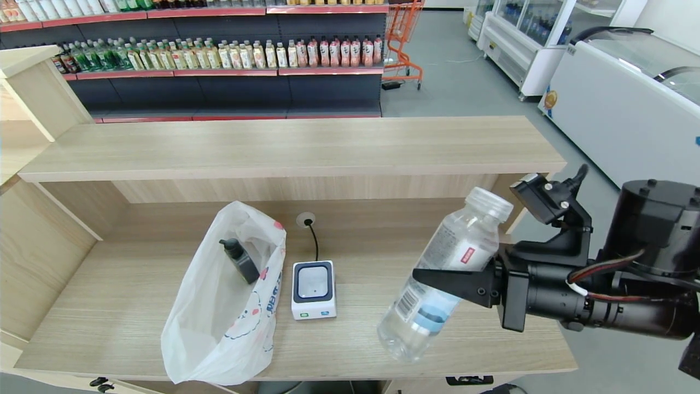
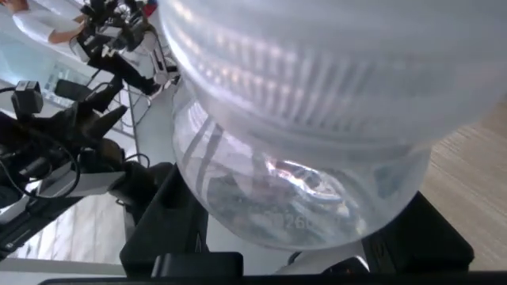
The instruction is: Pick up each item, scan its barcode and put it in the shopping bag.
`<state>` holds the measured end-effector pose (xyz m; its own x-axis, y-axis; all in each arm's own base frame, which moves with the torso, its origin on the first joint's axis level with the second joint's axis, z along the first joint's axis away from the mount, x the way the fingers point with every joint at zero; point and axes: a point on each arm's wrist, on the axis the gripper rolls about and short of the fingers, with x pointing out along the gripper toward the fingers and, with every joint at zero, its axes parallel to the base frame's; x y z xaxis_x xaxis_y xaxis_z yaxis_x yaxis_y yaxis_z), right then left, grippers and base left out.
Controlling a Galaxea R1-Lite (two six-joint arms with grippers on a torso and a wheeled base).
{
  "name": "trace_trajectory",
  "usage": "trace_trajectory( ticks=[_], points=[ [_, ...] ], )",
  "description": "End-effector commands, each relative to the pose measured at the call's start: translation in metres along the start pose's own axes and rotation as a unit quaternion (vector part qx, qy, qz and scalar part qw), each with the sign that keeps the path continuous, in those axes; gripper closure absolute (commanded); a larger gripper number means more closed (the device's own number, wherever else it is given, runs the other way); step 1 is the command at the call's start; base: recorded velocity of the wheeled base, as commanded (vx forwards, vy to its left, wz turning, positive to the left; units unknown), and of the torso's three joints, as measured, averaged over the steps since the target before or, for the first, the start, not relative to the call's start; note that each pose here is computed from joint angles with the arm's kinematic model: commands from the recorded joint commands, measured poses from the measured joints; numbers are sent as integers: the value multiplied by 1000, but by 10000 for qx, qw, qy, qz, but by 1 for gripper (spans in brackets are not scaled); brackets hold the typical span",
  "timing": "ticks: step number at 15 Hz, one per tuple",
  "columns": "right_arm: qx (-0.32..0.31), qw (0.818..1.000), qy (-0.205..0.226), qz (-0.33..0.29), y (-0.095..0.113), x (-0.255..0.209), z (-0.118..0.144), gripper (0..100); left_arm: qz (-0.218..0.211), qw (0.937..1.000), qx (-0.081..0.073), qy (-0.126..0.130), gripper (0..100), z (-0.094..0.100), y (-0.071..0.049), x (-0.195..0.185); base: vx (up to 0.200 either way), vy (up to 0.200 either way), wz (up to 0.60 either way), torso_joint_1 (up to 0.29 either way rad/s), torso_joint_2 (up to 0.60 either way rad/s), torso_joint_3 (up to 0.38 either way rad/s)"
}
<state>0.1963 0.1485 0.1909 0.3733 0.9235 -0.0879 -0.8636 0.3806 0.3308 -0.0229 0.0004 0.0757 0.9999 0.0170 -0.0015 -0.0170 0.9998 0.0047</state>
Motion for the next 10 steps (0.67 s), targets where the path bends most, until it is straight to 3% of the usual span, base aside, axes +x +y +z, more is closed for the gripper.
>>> trace_trajectory(
  ticks=[1, 10],
  points=[
    [-138, 9997, -86, 184, 13, -5, 3, 100, -1, 10000, 0, 0, 0, 0, 0, 0, 0, 0, 0, 0, 0, 0],
    [-89, 9986, 204, 473, 40, -7, -7, 100, -1, 10000, 0, 0, 0, 0, 0, 0, 0, 0, 0, 0, 0, 0]
  ],
)
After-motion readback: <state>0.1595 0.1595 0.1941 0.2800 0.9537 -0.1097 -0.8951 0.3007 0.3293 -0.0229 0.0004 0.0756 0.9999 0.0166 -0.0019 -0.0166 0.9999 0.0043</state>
